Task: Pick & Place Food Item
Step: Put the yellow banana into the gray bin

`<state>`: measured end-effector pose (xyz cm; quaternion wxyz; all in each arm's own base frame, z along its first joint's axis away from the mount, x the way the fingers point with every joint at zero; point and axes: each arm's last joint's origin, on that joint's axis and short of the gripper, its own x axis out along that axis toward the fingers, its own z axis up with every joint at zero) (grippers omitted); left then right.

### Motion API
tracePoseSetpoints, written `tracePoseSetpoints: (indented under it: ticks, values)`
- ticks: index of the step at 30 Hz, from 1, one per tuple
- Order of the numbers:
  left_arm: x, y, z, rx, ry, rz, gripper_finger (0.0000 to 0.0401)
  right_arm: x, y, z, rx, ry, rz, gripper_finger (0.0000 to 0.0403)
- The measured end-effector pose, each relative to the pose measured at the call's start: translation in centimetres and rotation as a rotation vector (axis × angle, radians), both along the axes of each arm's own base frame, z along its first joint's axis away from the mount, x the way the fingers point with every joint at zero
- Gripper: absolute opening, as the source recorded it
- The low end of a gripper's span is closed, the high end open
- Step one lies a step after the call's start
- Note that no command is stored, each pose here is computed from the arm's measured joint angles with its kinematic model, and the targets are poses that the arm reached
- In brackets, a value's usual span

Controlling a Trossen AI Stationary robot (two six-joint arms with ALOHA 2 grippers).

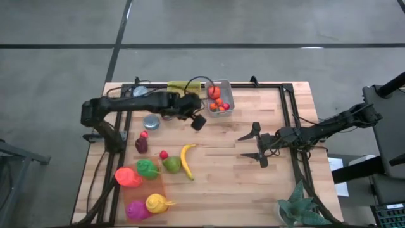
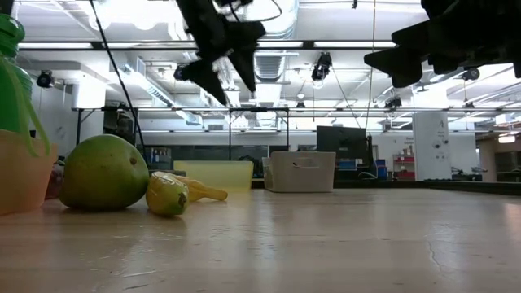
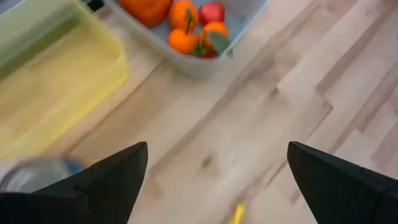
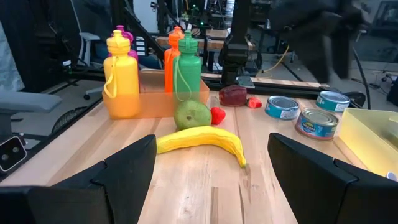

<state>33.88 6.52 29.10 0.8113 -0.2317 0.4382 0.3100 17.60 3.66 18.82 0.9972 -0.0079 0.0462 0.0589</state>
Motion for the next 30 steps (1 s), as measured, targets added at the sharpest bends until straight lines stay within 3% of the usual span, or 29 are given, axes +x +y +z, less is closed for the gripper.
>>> tracePoseSetpoints:
  ticks: [10,20,30]
  values:
    - [-1.0,-5.1,-0.6,-0.087,0.105,0.08,0.039,0.0,0.0,0.0,0.0,0.0,0.0,0.0306]
    - [0.3,-5.8,-6.6,-0.248,0.286,0.104,0.039,0.0,0.0,0.0,0.0,0.0,0.0,0.0306]
    - [-0.1,-6.5,-11.2,-0.38,0.25,0.018,0.0387,0.0,0.0,-0.2,-0.003,0.016,0.0,0.0306]
